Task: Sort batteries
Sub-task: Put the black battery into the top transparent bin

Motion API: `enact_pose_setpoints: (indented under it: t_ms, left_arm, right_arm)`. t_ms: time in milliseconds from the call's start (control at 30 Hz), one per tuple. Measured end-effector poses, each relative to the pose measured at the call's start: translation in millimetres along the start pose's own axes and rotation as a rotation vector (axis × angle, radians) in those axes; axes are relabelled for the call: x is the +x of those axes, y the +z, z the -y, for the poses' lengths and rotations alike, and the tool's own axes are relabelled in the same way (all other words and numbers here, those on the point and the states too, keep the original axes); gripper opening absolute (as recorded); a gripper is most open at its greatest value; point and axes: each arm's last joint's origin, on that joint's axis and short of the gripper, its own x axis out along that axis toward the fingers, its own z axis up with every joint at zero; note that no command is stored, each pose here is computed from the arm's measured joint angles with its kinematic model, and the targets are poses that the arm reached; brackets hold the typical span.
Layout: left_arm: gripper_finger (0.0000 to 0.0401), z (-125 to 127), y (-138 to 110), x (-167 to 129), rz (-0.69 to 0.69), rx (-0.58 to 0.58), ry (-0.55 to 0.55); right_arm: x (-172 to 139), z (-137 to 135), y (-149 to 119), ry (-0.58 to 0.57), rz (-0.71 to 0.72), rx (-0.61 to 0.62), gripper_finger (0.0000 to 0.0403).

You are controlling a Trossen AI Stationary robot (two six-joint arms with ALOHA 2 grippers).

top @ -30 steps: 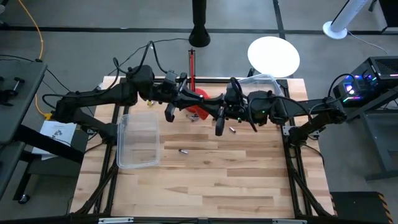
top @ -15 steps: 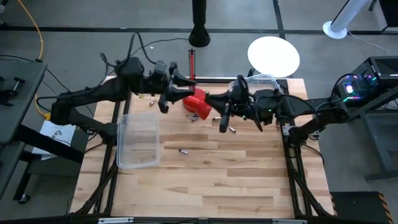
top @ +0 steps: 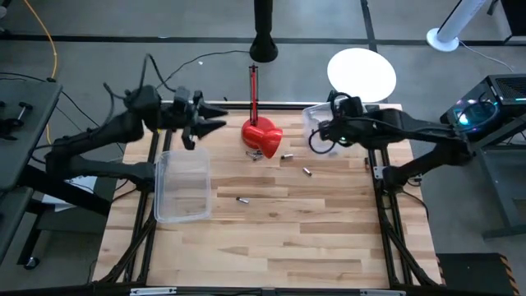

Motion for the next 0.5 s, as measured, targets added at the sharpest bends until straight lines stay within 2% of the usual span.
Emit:
enact_pose_setpoints:
  t_ms: [133, 267, 367, 500]
  left_arm:
    - [0.0177, -10, -35, 3, 0.064, -0.132, -0.001]
    - [0.0177, -16, -54, 5, 0.059, -0.216, 0.001]
    - [0.0177, -16, -56, 5, 0.044, -0.215, 0.003]
    - [0.0177, -14, -53, 2, 0.070, -0.207, -0.010]
  right_arm:
    - [36, 9, -9, -0.071, -0.138, 0.027, 0.0028]
    - [74, 10, -24, -0.049, -0.242, 0.039, 0.0033]
    - [98, 13, -31, 0.004, -0.314, 0.077, 0.0059]
    - [119, 16, -35, 0.056, -0.333, 0.163, 0.0081]
